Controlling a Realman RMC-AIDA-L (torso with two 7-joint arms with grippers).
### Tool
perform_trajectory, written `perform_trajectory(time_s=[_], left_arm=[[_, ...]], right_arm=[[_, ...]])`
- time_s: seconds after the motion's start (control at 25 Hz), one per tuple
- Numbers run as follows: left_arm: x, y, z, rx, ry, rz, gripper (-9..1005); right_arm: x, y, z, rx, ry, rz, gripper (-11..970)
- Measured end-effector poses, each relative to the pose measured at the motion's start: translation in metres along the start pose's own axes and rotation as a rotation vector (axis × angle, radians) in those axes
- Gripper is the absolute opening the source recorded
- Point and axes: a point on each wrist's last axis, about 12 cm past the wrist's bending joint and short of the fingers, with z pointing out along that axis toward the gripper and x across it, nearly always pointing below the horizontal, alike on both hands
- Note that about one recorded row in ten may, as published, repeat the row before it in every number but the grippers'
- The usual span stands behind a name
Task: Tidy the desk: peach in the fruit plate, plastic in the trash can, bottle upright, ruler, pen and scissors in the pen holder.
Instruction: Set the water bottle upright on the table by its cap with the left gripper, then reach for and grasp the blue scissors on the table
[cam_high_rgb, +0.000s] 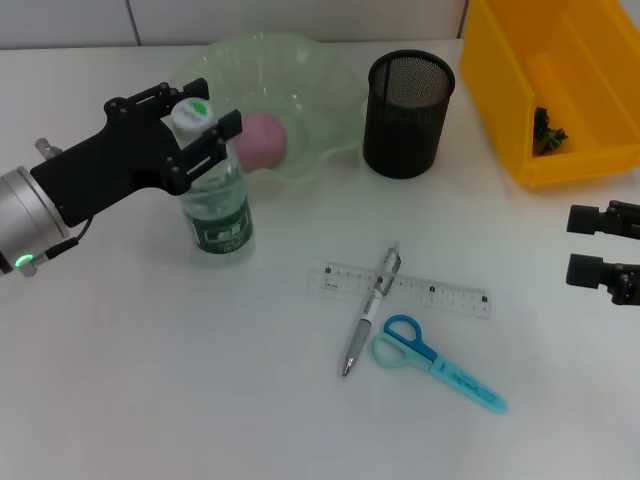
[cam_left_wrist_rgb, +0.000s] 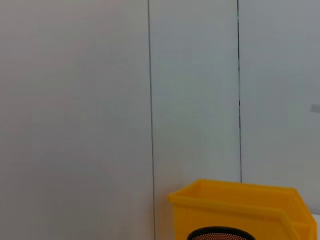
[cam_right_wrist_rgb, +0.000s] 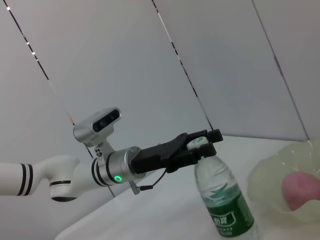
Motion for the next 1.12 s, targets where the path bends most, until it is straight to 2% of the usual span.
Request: perform_trajectory(time_s=[0.28, 0.52, 0.6, 0.72, 0.8, 0.88, 1.04, 1.12], left_arm=[[-0.001, -0.002, -0.005, 0.004, -0.018, 0.012, 507], [-0.029, 0.001, -0.043, -0.009, -0.203, 0.051, 761], [-0.036, -0.007, -0.054, 0.039, -0.268, 0.051, 807], [-0.041, -0.030, -0.064, 0.225, -0.329, 0.052, 803], [-0.038, -0.044, -0.063, 0.346, -0.307, 0.041, 800], [-0.026, -0.064, -0.050, 0.522, -0.214, 0.001, 800], [-0.011, -0.075, -0.038, 0.568, -0.113, -0.043, 799], [-0.007, -0.075, -0.036, 0.562, -0.091, -0.053, 799]], right_arm=[[0.000, 0.000, 0.000, 0.002, -0.001, 0.000, 826], [-0.001, -0.001, -0.003, 0.018, -0.014, -0.004, 826], [-0.004, -0.003, -0.007, 0.038, -0.038, -0.006, 826], [-0.007, -0.004, -0.010, 0.059, -0.065, -0.011, 825], [-0.011, -0.006, -0.010, 0.058, -0.067, -0.017, 825], [-0.019, -0.008, -0.007, 0.050, -0.050, -0.025, 825], [-0.028, -0.010, -0.005, 0.044, -0.017, -0.025, 825], [-0.037, -0.010, -0.003, 0.031, 0.058, -0.008, 826]])
